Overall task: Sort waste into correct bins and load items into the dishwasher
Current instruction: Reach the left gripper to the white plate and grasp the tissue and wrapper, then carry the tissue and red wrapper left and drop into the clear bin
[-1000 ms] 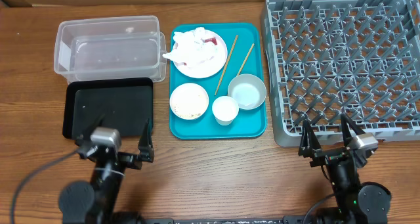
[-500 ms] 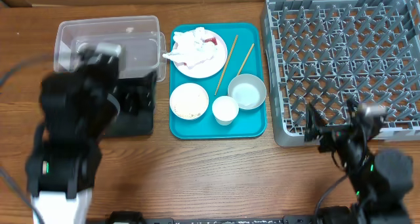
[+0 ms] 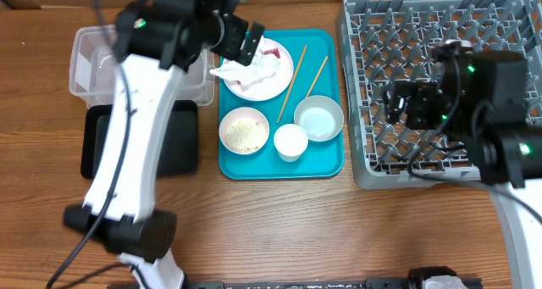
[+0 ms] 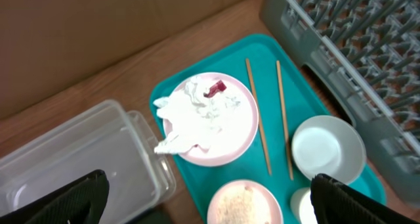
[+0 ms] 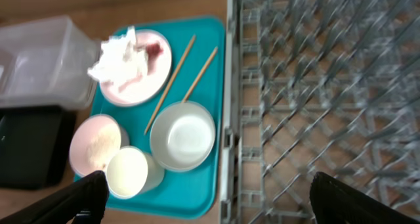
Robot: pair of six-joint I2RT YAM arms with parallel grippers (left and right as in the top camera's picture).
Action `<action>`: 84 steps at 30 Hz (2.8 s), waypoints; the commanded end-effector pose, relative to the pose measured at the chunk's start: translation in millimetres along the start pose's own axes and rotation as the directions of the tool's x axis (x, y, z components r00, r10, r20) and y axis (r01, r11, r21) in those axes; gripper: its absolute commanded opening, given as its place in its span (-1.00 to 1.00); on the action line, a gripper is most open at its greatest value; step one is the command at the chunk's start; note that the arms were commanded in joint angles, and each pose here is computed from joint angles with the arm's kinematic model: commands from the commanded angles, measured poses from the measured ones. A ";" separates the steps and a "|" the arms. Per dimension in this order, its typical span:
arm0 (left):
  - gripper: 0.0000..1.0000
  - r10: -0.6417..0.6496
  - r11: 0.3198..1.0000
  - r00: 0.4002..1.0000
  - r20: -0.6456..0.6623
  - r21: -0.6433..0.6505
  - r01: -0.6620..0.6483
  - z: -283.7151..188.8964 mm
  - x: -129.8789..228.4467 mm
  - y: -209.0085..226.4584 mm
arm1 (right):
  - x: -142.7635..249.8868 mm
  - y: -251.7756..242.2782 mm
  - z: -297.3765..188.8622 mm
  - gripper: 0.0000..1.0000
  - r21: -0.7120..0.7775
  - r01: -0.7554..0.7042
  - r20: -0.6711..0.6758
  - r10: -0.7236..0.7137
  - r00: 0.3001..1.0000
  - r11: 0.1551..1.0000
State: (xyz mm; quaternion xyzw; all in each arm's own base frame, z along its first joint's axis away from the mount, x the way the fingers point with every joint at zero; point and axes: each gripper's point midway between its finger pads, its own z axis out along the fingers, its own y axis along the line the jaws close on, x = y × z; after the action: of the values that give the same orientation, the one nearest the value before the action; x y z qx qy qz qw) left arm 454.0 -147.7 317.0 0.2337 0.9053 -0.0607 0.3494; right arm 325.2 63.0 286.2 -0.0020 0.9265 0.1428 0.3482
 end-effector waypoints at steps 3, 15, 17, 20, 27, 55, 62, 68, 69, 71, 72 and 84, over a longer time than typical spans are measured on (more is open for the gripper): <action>1.00 0.140 0.985 0.990 0.006 0.097 -0.140 43.7 -5.6 -11.8 | 12.9 21.6 15.4 1.00 -0.132 -0.044 -0.112 0.029 0.993 0.990; 1.00 0.270 0.960 0.961 -0.050 0.087 -0.265 169.7 14.2 0.1 | 13.1 23.8 17.8 1.00 -0.148 -0.041 -0.118 0.024 0.993 0.988; 1.00 0.269 0.960 0.961 -0.062 0.093 -0.263 188.9 20.9 0.5 | 13.2 23.7 17.8 1.00 -0.148 -0.041 -0.119 0.024 0.993 0.988; 0.99 0.275 0.958 0.958 -0.079 0.102 -0.267 212.5 31.5 0.8 | 13.9 22.3 17.9 1.00 -0.139 -0.041 -0.121 0.024 0.992 0.989; 1.00 0.255 0.963 0.957 -0.136 0.127 -0.238 246.2 57.0 -0.8 | 17.2 14.2 18.6 1.00 -0.093 -0.039 -0.131 0.026 0.991 0.995; -0.21 0.146 0.980 0.924 -0.352 0.177 -0.088 302.8 140.3 -9.9 | 17.5 14.1 18.6 1.00 -0.093 -0.039 -0.133 0.027 0.991 0.995; -0.92 0.092 0.988 0.936 -0.340 0.151 -0.042 281.9 117.8 -7.0 | 16.9 14.2 18.7 1.00 -0.093 -0.039 -0.130 0.026 0.991 0.995; -0.92 -0.100 0.991 0.965 -0.241 0.067 0.119 228.2 51.2 11.0 | 16.6 14.3 18.7 1.00 -0.094 -0.039 -0.129 0.026 0.991 0.995; -0.93 -0.145 0.986 0.966 -0.215 0.052 0.159 213.1 38.0 16.2 | 15.1 14.7 18.9 1.00 -0.096 -0.037 -0.123 0.025 0.992 0.995; -0.92 -0.219 0.974 0.962 -0.162 0.028 0.226 180.9 16.1 26.9 | 11.7 15.2 19.2 1.00 -0.099 -0.033 -0.109 0.023 0.994 0.995; -0.92 -0.244 0.968 0.959 -0.144 0.019 0.249 167.5 9.7 31.8 | 10.5 15.3 19.3 1.00 -0.099 -0.034 -0.104 0.024 0.994 0.994; -0.92 -0.675 0.726 0.721 -0.160 -0.318 0.609 72.4 76.6 145.4 | 5.8 16.1 19.7 1.00 -0.103 -0.028 -0.085 0.020 0.996 0.994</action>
State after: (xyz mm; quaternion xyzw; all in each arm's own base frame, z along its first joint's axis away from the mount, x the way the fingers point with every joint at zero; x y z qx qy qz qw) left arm 516.2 -36.8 226.8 -0.0674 0.9720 -0.0552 0.2180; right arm 330.3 82.5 259.9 -0.0092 0.9378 0.1937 0.2879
